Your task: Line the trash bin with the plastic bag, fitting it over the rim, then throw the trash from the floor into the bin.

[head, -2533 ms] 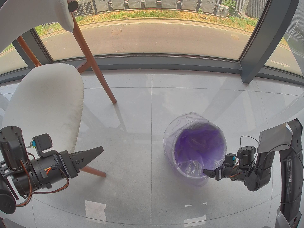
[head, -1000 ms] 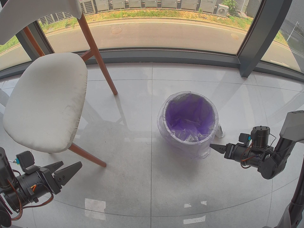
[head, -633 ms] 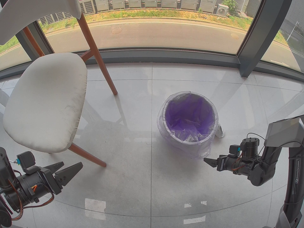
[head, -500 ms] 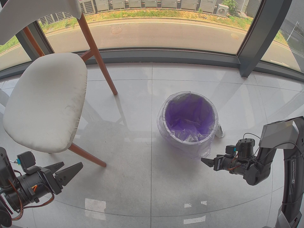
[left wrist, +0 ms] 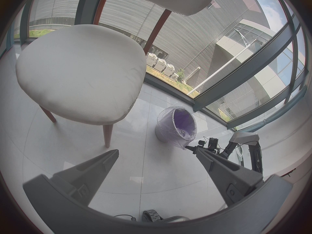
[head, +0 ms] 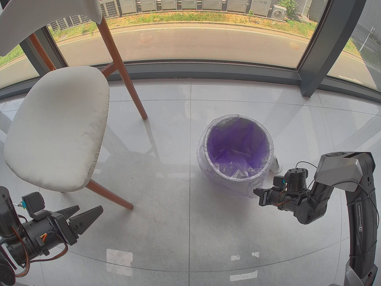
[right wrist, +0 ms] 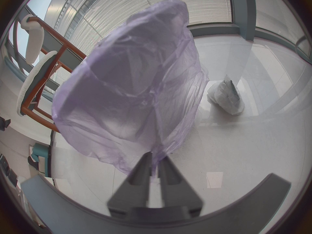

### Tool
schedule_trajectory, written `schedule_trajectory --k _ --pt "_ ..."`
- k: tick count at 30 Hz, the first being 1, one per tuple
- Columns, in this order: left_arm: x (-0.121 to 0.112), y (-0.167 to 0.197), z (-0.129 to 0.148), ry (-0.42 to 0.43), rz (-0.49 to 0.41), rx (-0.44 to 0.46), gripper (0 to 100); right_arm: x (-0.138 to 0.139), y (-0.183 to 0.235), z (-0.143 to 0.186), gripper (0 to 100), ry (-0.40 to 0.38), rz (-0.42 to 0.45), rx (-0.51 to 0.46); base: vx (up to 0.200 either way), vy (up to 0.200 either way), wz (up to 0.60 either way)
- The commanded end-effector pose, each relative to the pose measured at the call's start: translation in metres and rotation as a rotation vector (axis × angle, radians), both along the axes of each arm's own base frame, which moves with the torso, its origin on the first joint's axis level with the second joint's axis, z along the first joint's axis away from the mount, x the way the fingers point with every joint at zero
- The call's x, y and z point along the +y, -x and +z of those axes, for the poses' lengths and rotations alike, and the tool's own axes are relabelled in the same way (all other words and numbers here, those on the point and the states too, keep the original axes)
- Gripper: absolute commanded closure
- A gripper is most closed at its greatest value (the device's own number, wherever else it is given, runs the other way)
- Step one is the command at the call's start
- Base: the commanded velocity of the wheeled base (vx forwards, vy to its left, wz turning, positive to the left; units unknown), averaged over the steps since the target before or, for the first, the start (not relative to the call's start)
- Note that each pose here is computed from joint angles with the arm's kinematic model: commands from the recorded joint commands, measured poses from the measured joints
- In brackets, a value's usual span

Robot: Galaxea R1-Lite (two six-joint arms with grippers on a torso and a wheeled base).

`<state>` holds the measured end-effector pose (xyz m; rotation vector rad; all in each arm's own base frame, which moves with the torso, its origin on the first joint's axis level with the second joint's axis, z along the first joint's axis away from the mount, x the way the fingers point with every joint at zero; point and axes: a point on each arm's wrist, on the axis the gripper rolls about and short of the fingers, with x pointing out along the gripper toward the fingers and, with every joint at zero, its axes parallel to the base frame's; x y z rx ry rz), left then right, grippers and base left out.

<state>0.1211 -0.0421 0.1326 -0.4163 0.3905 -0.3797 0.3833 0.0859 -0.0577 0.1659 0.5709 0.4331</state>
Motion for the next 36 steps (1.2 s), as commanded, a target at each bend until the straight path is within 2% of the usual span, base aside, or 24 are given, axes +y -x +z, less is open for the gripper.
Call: schedule_trajectory --k 1,7,8,9,16,23,24,28,33,36 --pt "0.001 0.001 -0.002 -0.003 0.005 0.008 0 0.006 -0.003 -0.012 100 0.004 0.014 0.009 0.0 0.0 0.0" --pt "0.002 0.001 -0.002 -0.004 0.012 0.008 0 0.014 -0.012 -0.016 100 0.02 0.03 0.071 0.0 0.0 0.0" --pt "0.002 0.0 -0.002 -0.006 0.01 0.007 0 0.015 -0.016 -0.015 100 0.034 0.03 0.132 0.0 0.0 0.0" --pt "0.002 0.0 -0.002 -0.006 0.011 0.005 0 0.016 -0.018 -0.015 100 0.038 0.031 0.147 0.0 0.0 0.0" --pt "0.003 0.0 -0.003 -0.006 0.017 0.007 0 0.018 -0.024 -0.012 100 0.07 0.008 0.205 0.0 0.0 0.0" --pt "0.005 0.0 -0.002 -0.004 0.03 0.004 0 0.017 -0.024 -0.011 100 0.079 -0.004 0.205 0.0 0.0 0.0" --pt "0.005 0.0 -0.002 -0.004 0.03 0.002 0 0.017 -0.024 -0.011 0 0.082 -0.001 0.207 0.0 0.0 0.0" --pt "0.005 0.0 -0.002 -0.003 0.03 0.001 0 0.017 -0.02 -0.002 0 0.093 0.013 0.164 0.0 0.0 0.0" --pt "0.005 0.0 -0.001 -0.003 0.036 -0.002 0 -0.002 0.002 0.025 0 0.119 0.027 0.114 0.0 0.0 0.0" --pt "0.007 0.0 -0.002 -0.006 0.046 0.005 0 -0.015 0.017 0.038 0 0.104 0.032 0.092 0.0 0.0 0.0"
